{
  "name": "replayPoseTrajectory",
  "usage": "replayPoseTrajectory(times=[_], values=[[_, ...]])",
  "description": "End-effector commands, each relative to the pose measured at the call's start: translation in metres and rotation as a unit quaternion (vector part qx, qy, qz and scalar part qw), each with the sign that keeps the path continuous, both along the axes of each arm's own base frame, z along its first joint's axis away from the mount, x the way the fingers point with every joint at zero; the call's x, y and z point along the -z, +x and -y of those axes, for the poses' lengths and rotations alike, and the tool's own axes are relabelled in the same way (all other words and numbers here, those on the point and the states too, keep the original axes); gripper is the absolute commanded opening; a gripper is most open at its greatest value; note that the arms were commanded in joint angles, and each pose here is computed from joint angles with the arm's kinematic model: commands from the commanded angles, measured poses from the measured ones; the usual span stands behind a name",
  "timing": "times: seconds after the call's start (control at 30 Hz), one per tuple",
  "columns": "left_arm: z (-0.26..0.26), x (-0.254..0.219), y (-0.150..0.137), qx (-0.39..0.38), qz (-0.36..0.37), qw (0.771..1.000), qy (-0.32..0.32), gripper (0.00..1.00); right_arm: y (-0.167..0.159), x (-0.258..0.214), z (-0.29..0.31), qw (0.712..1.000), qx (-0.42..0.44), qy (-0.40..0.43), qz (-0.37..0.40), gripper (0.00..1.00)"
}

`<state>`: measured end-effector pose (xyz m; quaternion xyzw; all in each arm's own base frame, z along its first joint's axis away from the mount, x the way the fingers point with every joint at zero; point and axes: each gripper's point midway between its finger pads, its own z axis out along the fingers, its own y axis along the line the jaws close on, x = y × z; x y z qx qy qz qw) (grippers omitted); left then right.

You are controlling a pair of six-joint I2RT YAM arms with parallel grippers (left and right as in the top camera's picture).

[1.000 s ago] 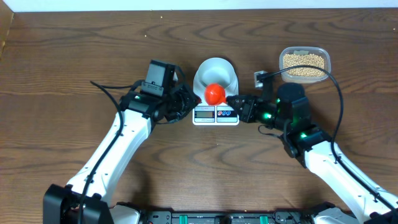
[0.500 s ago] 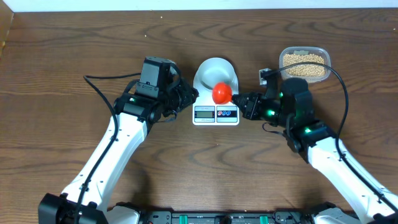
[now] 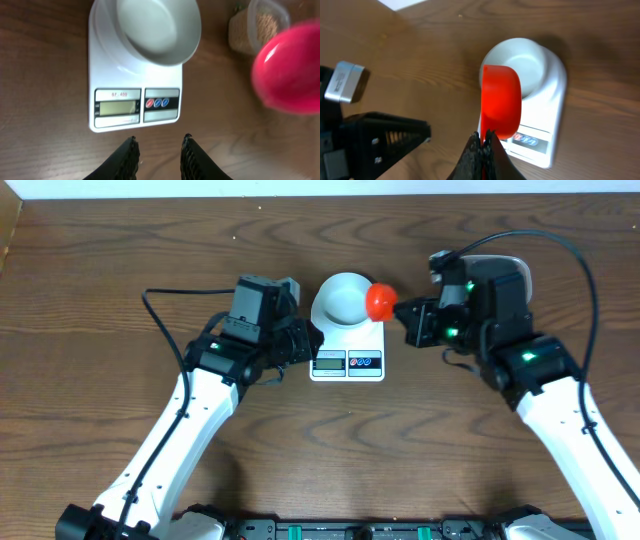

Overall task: Scoop item into bowl and weigh 50g on scale
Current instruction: 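Carry the red scoop with the right gripper to the soybean tub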

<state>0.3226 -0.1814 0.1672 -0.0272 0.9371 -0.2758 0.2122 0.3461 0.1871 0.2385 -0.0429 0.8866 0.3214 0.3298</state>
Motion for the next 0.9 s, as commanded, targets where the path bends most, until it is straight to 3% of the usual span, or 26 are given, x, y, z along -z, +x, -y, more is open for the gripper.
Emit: replayPoseTrajectory(times=[0.0, 0.27, 0.43, 0.73, 0.87], values=[[0.001, -0.017, 0.003, 0.021, 0.043, 0.998, 0.043, 0.31, 0.012, -0.020, 0.023, 0.999, 0.009, -0.037, 0.037, 0.01], [0.021, -0.022, -0.008, 0.063, 0.056, 0.995, 0.051, 0.30, 0.023, -0.031, 0.077, 0.993, 0.069, -0.087, 0.035, 0.01], [0.033, -0.025, -0.007, 0.076, 0.069, 0.994, 0.044, 0.21, 0.031, -0.028, 0.111, 0.985, 0.113, -0.124, 0.039, 0.01], [0.044, -0.010, 0.002, 0.079, 0.062, 0.994, 0.044, 0.22, 0.032, -0.021, 0.135, 0.979, 0.109, -0.164, 0.048, 0.01], [0.052, 0.001, 0.002, 0.088, 0.052, 0.994, 0.047, 0.27, 0.034, -0.021, 0.146, 0.977, 0.116, -0.172, 0.051, 0.01]])
